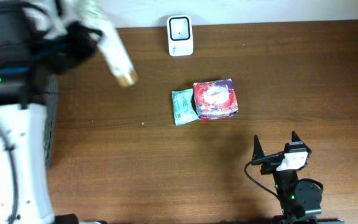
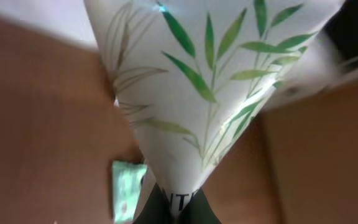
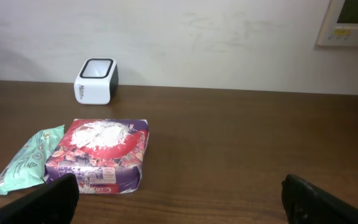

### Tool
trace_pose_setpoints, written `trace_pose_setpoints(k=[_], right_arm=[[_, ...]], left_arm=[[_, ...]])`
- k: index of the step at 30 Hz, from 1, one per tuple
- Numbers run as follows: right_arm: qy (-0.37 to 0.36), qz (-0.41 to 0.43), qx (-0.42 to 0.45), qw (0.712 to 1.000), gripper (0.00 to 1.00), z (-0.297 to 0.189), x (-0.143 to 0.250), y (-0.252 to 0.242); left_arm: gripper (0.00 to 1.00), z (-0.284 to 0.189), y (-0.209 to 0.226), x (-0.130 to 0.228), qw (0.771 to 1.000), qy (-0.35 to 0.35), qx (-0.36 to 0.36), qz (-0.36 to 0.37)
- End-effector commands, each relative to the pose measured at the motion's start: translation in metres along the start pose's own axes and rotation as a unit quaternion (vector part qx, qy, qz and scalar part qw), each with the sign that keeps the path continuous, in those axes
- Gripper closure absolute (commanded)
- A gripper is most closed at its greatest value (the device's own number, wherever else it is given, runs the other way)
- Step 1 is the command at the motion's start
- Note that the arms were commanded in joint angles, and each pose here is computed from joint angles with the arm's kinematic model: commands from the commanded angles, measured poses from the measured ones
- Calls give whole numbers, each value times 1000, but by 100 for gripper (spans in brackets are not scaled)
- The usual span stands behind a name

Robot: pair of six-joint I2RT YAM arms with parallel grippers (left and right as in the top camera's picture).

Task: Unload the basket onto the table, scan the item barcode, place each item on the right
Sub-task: 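Set the Pantene tube upright-lying left of the green packet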

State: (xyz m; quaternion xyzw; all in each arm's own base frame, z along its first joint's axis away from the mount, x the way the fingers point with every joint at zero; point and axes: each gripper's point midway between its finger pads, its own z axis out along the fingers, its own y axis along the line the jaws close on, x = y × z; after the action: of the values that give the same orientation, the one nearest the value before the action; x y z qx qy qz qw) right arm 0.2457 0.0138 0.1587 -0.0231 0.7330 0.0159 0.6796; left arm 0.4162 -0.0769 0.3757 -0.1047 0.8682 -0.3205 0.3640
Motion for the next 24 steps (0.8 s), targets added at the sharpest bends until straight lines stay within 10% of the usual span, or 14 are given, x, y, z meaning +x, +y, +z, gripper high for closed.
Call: trace_pose_setpoints(k=[1,18,20,22,24], right_arm=[[3,-1,8,1000,1,0,4,-3],[3,-1,8,1000,1,0,4,-3],[3,-1,8,1000,1,0,4,-3],[3,-1,8,1000,1,0,4,-3],[3,-1,8,1000,1,0,4,-3]], left_arm=[[100,51,20,28,992,35,-114,43],[100,240,110,206,917,257,-302,50],[83,241,111,207,916,259,-303,50],[36,241,111,207,916,259,-303,51],[36,241,111,206,916,257,-303,51]])
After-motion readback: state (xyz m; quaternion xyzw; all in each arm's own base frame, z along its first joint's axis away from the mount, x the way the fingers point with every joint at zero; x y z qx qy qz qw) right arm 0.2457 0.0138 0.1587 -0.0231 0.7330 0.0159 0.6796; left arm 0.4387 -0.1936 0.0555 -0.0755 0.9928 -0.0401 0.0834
